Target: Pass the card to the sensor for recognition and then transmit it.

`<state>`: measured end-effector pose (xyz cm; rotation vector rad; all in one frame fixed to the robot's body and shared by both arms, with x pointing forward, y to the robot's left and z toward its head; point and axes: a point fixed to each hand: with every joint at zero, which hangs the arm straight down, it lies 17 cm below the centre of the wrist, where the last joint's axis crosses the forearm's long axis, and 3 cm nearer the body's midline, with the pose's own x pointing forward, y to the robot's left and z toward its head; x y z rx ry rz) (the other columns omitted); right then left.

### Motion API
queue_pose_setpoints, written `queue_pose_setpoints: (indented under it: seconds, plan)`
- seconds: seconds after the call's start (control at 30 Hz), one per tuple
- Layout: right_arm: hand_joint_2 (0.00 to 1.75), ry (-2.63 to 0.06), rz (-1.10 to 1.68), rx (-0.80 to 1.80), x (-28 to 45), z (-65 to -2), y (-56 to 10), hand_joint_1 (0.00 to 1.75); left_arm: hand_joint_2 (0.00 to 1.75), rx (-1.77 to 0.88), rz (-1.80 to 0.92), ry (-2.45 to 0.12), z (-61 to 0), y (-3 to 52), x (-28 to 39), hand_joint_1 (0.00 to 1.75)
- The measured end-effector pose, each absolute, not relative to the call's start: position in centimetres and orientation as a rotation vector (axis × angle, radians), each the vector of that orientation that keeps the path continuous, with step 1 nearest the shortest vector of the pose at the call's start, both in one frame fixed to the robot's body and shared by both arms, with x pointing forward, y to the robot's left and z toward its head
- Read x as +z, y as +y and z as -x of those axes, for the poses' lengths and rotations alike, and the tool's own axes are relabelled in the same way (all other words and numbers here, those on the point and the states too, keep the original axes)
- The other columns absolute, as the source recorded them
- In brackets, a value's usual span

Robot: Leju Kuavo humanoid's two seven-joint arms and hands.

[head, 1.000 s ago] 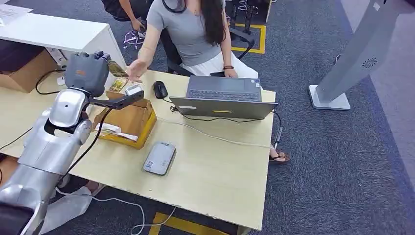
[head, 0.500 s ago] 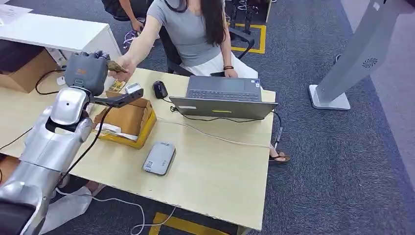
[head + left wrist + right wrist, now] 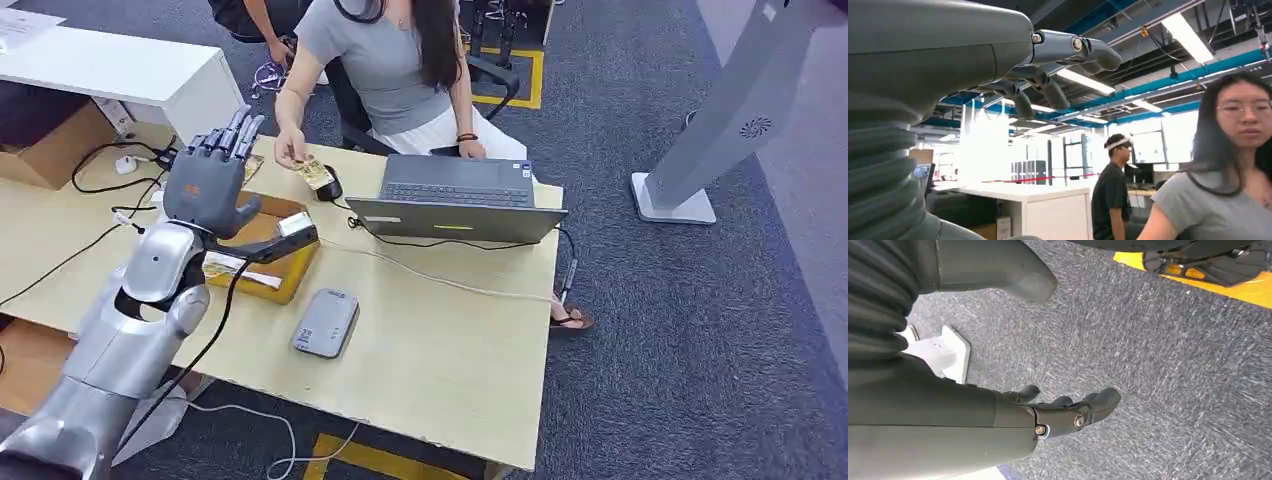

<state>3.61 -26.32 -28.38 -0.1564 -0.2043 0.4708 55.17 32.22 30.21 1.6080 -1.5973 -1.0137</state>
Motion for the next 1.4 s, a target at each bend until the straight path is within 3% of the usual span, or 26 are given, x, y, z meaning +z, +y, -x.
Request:
queue_pose_setpoints:
  seconds: [0.03, 0.07, 0.43, 0.67, 1.0, 1.4]
  plan:
    - [1.75, -0.204, 0.156, 0.470, -28.4, -3.6, -26.3, 0.00, 1.75, -1.012, -1.605, -1.603, -55.0, 32.1, 30.1, 0.00]
    - [0.00, -0.203, 0.156, 0.470, -28.4, -3.6, -26.3, 0.00, 1.75, -1.006, -1.601, -1.613, -54.7, 31.9, 30.3, 0.00]
    - [0.00, -0.194, 0.161, 0.409, -28.4, -3.0, -26.3, 0.00, 1.75, -1.102, -1.433, -1.569, -49.1, 31.2, 24.5, 0.00]
    - [0.00, -0.189, 0.156, 0.382, -28.4, -2.8, -26.3, 0.00, 1.75, -1.188, -1.389, -1.369, -46.7, 35.3, 19.5, 0.00]
    - [0.00, -0.191, 0.165, 0.397, -28.3, -3.1, -26.7, 0.00, 1.75, -1.225, -1.447, -1.115, -48.3, 41.7, 15.9, 0.00]
    - [0.00, -0.190, 0.174, 0.414, -28.3, -3.4, -26.9, 0.00, 1.75, -1.205, -1.437, -1.052, -50.2, 42.7, 14.1, 0.00]
